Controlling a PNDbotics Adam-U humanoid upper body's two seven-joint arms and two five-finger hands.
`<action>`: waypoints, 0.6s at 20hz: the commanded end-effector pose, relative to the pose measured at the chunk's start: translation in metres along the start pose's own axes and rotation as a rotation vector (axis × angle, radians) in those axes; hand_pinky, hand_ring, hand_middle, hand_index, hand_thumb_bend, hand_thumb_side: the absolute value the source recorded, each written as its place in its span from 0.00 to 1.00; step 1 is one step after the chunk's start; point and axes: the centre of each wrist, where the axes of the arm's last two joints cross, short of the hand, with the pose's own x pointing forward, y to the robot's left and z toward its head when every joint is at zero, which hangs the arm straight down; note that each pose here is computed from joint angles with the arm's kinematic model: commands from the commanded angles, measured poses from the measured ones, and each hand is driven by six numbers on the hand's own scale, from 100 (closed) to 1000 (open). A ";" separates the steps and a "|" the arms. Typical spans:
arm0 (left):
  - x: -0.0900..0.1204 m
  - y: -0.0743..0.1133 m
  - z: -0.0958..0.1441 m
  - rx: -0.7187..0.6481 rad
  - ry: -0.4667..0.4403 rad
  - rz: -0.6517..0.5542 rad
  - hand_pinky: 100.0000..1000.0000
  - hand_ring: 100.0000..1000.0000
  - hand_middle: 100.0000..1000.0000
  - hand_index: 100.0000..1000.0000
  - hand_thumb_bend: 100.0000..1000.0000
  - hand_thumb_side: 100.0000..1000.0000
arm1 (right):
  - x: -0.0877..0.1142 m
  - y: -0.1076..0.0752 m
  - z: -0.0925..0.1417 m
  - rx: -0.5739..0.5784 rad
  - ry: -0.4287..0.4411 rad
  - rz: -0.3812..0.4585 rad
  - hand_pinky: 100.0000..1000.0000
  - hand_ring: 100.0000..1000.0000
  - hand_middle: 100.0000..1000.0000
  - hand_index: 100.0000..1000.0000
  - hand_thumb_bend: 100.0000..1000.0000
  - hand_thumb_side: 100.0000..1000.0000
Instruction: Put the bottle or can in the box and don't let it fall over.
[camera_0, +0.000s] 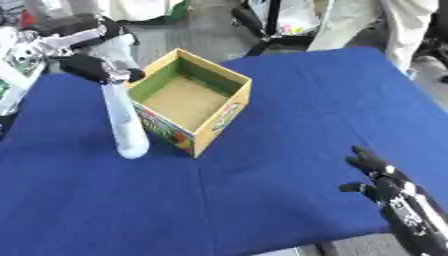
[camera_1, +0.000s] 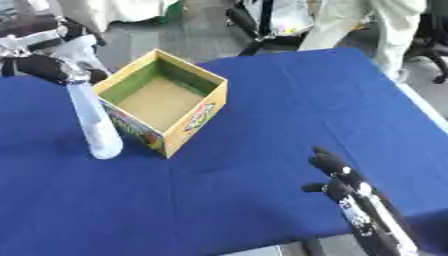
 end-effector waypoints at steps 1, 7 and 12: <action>0.000 0.007 0.001 0.016 0.001 -0.017 0.52 0.52 0.46 0.73 0.26 0.54 | 0.006 -0.002 -0.004 0.015 -0.022 0.011 0.70 1.00 1.00 0.91 0.00 0.66; -0.001 0.004 0.001 0.047 0.001 -0.016 0.16 0.24 0.15 0.48 0.00 0.23 | 0.006 -0.002 -0.005 0.013 -0.025 0.009 0.70 1.00 1.00 0.91 0.00 0.66; -0.001 0.010 0.003 0.121 0.004 0.003 0.00 0.00 0.00 0.28 0.00 0.26 | 0.005 -0.002 -0.005 0.011 -0.023 0.009 0.70 1.00 1.00 0.91 0.00 0.66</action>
